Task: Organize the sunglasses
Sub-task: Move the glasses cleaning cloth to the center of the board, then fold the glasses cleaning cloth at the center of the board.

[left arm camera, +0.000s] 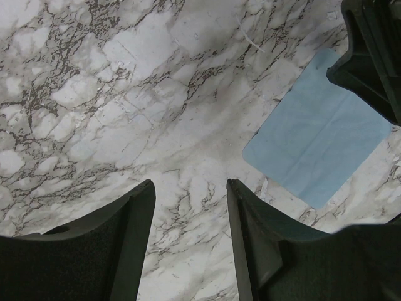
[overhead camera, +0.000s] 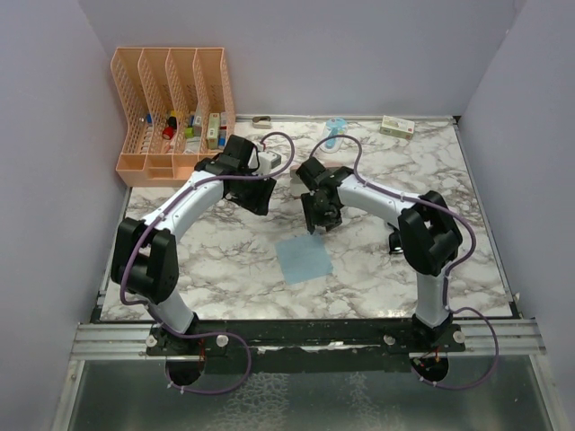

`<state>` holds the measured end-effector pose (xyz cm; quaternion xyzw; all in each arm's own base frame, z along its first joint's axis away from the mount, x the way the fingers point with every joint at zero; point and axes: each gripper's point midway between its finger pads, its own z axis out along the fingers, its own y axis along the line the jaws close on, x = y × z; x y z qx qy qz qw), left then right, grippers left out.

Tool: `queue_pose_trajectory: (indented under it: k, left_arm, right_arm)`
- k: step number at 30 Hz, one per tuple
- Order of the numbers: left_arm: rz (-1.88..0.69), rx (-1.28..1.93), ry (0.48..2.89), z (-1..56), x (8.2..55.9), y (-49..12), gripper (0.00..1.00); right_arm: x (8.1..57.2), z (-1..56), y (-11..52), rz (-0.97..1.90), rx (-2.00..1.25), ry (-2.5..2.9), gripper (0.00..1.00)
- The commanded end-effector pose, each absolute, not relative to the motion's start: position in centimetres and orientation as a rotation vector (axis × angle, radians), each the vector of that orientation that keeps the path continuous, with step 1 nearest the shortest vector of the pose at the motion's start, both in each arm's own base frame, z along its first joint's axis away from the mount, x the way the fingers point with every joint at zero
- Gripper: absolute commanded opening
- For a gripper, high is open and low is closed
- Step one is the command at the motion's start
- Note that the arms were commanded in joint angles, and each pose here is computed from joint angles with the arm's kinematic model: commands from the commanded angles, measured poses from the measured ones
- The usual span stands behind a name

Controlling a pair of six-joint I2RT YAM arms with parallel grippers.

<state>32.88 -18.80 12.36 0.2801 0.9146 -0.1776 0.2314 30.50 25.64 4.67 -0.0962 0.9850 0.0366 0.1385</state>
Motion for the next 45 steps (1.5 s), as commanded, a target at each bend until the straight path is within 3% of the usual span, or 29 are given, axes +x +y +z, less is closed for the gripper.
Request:
queue_pose_trajectory:
  k: [1,8,11,26,32,45]
  left_arm:
    - [-0.478,0.751,2.494,13.1,32.8,-18.6,0.52]
    - [-0.475,0.747,2.493,13.1,32.7,-18.5,0.51]
    - [-0.467,0.754,2.487,13.3,32.6,-18.4,0.51]
    - [-0.456,0.759,2.473,13.6,32.8,-18.3,0.49]
    - [-0.458,0.761,2.469,13.7,32.9,-18.4,0.48]
    - [-0.388,0.809,2.413,14.1,33.8,-18.4,0.47]
  right_arm:
    - [32.1,4.3,27.3,0.178,-0.386,2.790,0.49]
    - [32.0,1.9,27.3,0.154,-0.396,2.828,0.47]
    - [31.4,1.0,27.2,0.165,-0.397,2.845,0.40]
    - [29.5,-2.7,26.5,0.153,-0.371,2.931,0.22]
    - [28.8,-3.7,26.2,0.101,-0.357,2.955,0.02]
    - [31.4,-0.7,24.1,-0.146,0.004,2.899,0.01]
